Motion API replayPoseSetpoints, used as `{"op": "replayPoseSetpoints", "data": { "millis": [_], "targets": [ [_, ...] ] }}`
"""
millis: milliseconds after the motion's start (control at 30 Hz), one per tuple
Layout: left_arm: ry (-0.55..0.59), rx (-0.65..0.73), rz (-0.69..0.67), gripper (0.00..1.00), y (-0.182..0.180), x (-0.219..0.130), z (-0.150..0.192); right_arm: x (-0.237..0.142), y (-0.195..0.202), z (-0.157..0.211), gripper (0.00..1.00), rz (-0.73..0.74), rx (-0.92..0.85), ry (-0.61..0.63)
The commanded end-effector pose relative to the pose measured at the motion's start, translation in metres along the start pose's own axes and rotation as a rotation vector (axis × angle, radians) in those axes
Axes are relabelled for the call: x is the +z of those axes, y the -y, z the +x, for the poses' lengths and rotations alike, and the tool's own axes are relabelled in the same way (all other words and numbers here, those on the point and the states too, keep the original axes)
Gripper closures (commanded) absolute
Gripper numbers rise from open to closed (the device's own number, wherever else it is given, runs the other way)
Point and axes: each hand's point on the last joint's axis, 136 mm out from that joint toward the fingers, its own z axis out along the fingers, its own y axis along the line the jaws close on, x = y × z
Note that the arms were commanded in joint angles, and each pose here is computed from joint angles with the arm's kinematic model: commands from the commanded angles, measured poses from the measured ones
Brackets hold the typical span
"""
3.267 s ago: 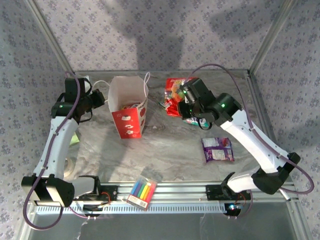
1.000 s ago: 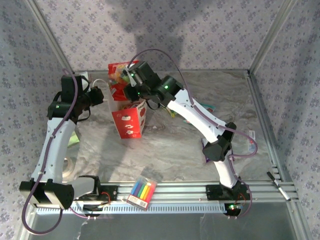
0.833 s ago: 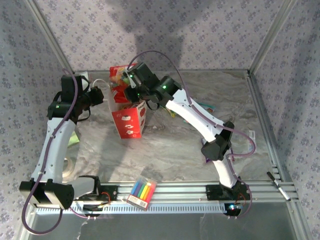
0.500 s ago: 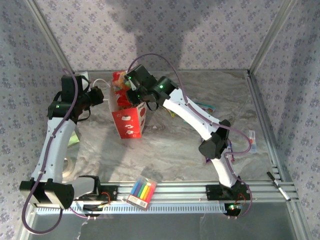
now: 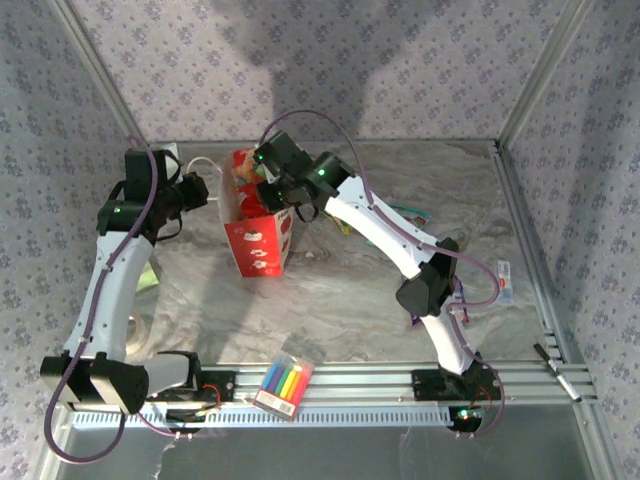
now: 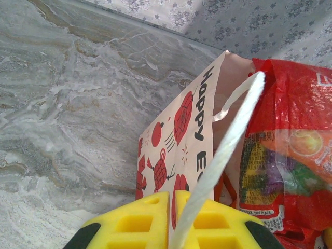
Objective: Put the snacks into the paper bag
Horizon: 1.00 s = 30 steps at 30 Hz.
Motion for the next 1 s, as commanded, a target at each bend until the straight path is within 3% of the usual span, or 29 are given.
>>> {"op": "replayPoseSetpoints", "data": {
  "millis": [0, 967],
  "targets": [
    [0.025, 0.007, 0.028, 0.89, 0.008, -0.007, -0.01, -0.019, -0.002, -0.027, 0.89, -0.009, 0.026, 0.099],
    [0.022, 0.008, 0.027, 0.89, 0.007, -0.007, -0.009, -0.011, -0.004, -0.019, 0.83, -0.05, 0.05, 0.048]
  ]
}}
